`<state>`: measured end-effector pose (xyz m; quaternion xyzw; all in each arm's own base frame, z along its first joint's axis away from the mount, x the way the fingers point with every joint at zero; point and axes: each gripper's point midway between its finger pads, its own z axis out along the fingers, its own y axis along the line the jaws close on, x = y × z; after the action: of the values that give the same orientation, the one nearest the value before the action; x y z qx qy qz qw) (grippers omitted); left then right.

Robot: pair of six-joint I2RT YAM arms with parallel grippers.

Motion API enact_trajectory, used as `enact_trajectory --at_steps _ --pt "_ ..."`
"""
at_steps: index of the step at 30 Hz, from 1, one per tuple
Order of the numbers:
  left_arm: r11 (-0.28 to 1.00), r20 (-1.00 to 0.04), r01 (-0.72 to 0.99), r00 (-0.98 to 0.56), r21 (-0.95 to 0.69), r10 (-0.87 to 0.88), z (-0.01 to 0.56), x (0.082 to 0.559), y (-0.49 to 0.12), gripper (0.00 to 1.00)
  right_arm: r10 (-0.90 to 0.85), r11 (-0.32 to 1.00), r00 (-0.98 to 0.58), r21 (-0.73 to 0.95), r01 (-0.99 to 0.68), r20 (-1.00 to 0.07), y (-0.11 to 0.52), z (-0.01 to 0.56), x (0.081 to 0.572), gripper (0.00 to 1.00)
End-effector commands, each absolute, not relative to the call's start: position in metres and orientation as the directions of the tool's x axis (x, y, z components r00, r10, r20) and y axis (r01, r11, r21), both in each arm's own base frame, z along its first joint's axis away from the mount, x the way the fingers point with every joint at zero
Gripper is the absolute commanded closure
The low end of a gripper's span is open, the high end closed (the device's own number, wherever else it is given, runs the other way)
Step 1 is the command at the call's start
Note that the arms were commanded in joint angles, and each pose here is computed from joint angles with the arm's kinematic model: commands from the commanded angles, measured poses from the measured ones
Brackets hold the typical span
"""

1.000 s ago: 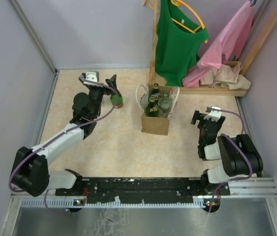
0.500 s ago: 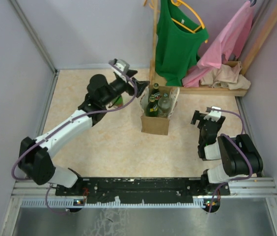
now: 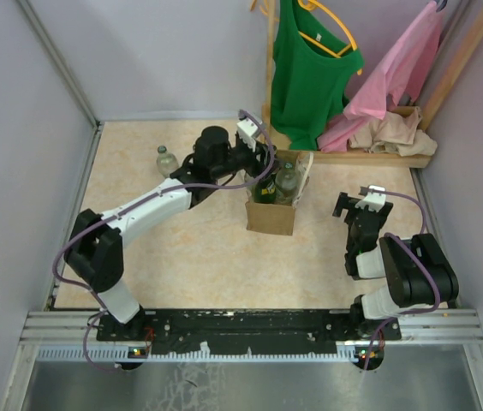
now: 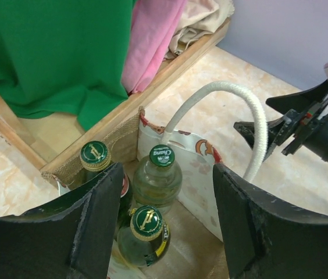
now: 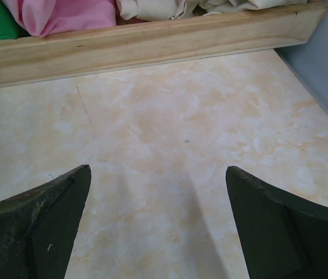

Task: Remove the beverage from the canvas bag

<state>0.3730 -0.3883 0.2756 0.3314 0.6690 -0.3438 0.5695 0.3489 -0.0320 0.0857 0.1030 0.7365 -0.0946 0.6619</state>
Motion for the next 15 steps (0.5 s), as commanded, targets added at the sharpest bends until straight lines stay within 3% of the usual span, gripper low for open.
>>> enact_trajectory --at_steps 1,15 --pt "0.573 -0.990 0.818 -0.123 -0.060 0.071 0.267 0.382 -0.390 0.32 0.035 0.960 -0.019 0.028 0.280 -0.999 -0.032 0.110 0.357 0.01" --pt "0.602 -0.979 0.793 -0.186 -0.095 0.089 0.218 0.383 -0.386 0.31 0.035 0.960 -0.020 0.028 0.280 -0.999 -0.032 0.109 0.357 0.01"
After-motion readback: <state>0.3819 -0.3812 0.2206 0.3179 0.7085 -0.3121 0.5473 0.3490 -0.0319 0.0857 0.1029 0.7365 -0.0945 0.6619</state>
